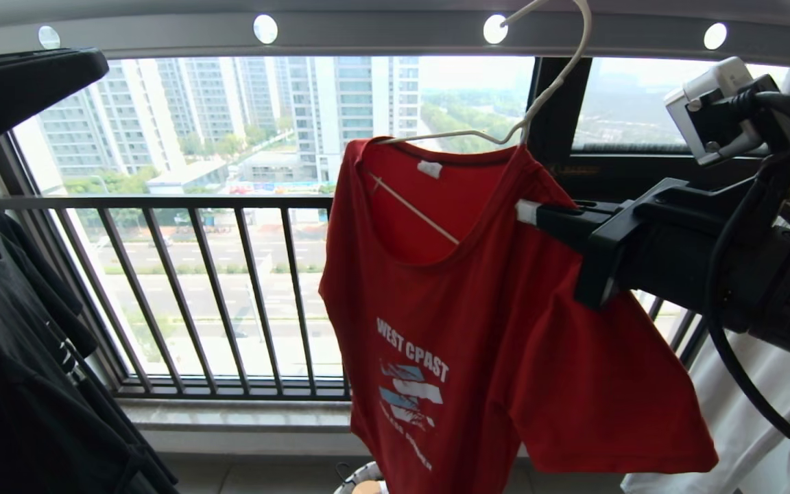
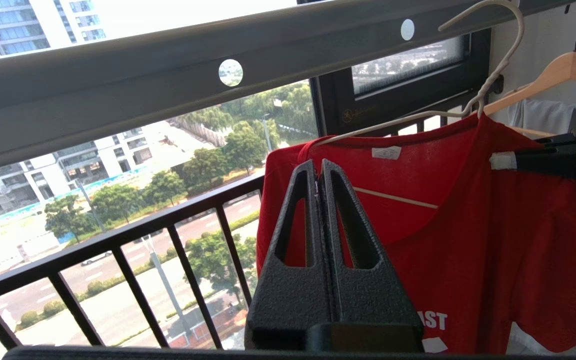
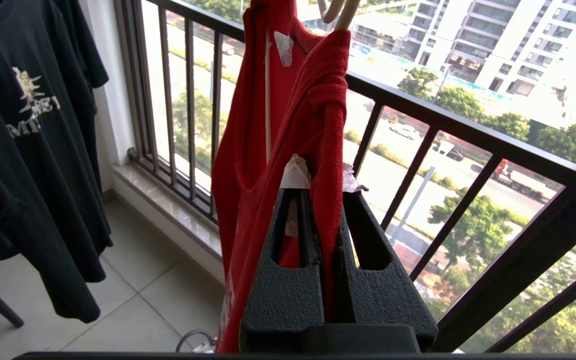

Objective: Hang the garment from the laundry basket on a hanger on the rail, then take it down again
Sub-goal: Hang the clothes rack on the clothesline

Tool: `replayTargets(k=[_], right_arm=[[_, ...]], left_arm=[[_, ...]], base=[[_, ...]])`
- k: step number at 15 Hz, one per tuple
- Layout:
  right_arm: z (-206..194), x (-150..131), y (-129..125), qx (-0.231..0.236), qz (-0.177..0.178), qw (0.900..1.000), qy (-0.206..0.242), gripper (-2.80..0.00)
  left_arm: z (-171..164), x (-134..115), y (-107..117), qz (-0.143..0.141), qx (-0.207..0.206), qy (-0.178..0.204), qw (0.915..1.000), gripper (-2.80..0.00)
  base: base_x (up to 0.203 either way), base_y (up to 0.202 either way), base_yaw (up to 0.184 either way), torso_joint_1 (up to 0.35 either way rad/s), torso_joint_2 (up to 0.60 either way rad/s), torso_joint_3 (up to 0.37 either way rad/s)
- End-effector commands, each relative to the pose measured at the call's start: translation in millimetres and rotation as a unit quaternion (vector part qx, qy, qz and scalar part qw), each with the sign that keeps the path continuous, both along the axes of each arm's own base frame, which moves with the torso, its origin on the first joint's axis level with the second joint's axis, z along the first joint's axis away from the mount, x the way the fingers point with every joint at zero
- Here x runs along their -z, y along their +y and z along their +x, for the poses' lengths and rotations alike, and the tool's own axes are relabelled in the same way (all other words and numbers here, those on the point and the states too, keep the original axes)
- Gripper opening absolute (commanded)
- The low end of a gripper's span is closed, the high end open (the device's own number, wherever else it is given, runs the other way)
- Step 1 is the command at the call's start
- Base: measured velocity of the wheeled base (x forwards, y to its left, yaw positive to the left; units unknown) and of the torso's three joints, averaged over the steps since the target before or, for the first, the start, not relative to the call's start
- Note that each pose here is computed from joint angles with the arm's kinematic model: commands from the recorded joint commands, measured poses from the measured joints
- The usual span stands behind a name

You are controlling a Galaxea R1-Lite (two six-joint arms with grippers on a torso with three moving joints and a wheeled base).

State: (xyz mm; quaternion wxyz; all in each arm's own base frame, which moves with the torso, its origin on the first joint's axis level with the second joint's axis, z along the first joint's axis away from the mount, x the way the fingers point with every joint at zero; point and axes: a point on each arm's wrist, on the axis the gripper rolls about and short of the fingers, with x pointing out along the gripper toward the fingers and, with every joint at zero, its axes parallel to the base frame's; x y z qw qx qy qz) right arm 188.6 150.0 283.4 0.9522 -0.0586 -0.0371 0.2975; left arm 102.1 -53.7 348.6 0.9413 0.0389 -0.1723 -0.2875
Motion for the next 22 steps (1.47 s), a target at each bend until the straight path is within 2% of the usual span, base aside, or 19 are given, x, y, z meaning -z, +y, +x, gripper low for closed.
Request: replayTargets(k=[1,10,17,22], right_arm=[[6,5,5,0.000,-0.007,1.000,0.007,-2.80],[35,14,16,0.039,-0.005,0.999,0.005,-2.80],[39,-4,12,0.057,0.013,0.998,-0.020,-2.80],[49,0,17,0.064,0.006,0.998,-0.014,-2.80]], left_arm=[[-2,0,-1,0.001,0.010,-0.003,0.9999,-2.80],[-4,1,-2,0.005,0.015,-0.005,0.9999,-2.80],[-6,0,-1,0.003,0.015,-0.009,0.9998,-2.80],[-11,-2,2,0.000,0.015,-0.016,0.9998,-2.80]], base=[[0.000,0.000,0.000,0.000,0.00,0.000],[0.000,0.000,0.000,0.000,0.00,0.000],[0.000,0.000,0.000,0.000,0.00,0.000],[0.000,0.000,0.000,0.000,0.00,0.000]])
